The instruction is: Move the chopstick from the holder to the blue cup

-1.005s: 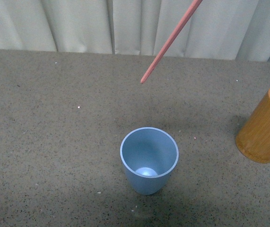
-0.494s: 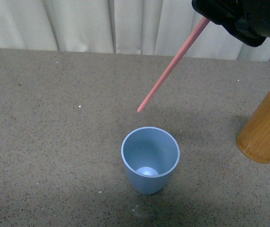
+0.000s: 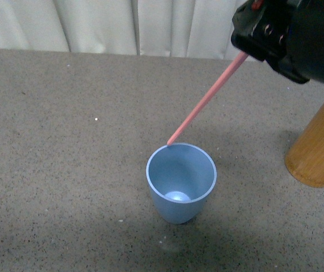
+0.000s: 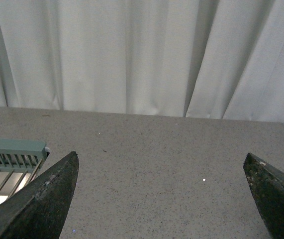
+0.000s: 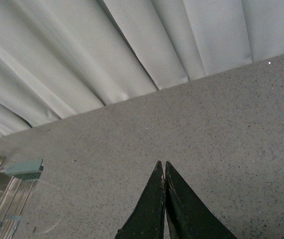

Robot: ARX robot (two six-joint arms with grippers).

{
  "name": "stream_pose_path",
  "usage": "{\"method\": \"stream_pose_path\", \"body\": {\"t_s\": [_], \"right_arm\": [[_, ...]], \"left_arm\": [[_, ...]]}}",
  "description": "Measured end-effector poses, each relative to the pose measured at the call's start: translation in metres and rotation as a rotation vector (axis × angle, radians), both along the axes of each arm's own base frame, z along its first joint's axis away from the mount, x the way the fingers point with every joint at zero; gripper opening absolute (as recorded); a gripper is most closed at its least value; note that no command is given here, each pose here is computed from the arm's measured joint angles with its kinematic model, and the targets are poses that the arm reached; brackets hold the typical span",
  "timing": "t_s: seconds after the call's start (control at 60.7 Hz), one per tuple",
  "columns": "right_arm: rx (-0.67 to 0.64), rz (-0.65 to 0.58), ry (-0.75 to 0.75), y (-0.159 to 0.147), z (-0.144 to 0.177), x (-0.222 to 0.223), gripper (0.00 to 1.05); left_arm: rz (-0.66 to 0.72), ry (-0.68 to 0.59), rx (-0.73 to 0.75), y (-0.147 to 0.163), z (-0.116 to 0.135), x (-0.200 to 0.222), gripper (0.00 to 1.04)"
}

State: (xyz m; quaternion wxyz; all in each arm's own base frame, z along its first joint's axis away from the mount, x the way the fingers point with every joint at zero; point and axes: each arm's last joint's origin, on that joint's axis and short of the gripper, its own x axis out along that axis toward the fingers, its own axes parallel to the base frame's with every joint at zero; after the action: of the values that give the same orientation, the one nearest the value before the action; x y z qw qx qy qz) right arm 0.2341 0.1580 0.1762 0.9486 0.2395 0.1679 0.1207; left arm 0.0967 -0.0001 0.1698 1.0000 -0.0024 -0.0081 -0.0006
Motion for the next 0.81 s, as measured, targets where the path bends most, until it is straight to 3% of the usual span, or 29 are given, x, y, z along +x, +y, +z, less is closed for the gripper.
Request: {"method": "stream_pose_path", "body": {"t_s": [0.428,0.807], "right_arm": [[-0.012,0.017,0.013,0.0009,-0.0041,-0.0016,0.02],[-0.041,-0.024,0.023,-0.0024,-0.0033,-0.0024,0.73]], "left_arm": [[0.0,0.0,0.0,0.0,0.0,0.0,0.98],[0.0,0.0,0.0,0.0,0.0,0.0,0.98]]}}
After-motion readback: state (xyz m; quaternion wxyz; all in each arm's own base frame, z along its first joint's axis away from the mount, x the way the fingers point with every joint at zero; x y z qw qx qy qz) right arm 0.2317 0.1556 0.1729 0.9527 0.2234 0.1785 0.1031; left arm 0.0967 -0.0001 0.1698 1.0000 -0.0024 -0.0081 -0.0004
